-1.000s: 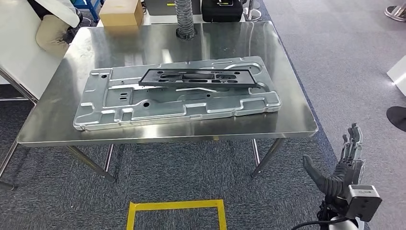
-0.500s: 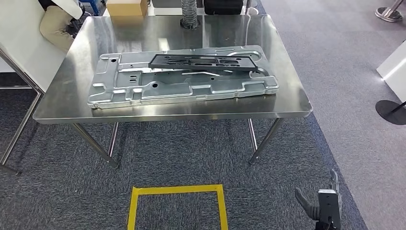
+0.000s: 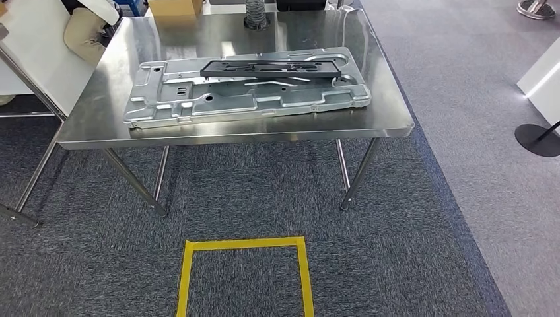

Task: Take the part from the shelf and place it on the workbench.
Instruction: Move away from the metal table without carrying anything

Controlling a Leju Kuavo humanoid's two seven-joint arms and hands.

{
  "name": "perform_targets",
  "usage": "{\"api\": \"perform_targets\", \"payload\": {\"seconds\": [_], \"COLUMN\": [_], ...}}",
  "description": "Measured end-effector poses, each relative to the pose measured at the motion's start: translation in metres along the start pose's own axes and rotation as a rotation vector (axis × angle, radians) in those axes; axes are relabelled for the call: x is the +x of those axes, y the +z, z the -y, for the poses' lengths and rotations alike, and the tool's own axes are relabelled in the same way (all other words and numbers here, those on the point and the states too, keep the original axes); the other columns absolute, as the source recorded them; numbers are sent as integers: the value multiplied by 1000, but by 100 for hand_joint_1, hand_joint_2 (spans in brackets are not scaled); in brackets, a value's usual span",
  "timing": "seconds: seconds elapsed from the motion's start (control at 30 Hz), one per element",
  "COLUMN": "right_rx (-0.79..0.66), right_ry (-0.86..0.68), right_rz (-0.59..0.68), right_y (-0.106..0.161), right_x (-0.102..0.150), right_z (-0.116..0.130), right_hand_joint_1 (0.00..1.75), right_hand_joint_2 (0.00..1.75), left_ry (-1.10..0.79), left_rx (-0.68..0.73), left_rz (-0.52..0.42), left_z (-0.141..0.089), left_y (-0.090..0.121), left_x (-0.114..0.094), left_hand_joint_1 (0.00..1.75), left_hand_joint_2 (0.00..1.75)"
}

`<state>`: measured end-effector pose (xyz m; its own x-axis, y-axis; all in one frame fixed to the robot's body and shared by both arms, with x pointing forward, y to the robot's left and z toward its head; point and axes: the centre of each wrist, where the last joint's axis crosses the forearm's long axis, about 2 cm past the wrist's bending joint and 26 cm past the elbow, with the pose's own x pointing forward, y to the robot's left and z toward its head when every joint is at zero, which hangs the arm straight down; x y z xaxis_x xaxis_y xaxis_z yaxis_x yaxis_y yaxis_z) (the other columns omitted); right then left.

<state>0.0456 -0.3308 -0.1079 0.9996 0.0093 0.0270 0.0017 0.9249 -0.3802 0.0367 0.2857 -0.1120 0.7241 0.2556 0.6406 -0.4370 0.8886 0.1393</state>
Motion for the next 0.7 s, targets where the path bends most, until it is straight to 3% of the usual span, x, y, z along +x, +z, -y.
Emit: {"api": "perform_targets", "payload": {"seconds": [0.07,0.2,0.47,0.7], "right_rx": [78,175,226,246], "right_ry": [24,47,55,62], "right_rz": [-52,-38,51,33], "right_y": [3,6,8,8], "right_x": [-2,-2,1,4], "right_z": [-10,-22,-26,-27], "right_hand_joint_1": [0,0,0,0], "right_hand_joint_2": [175,175,175,175], "left_ry": [-7,-19,-29,-39], "left_rx": [-12,-23,-31,-34], "left_rz": [7,13,18,16], "left_z": [1,2,1,0], "left_y": [-2,-4,-5,-5], "left_x": [3,6,7,7], "left_hand_joint_1": [0,0,0,0], "left_hand_joint_2": [0,0,0,0]}}
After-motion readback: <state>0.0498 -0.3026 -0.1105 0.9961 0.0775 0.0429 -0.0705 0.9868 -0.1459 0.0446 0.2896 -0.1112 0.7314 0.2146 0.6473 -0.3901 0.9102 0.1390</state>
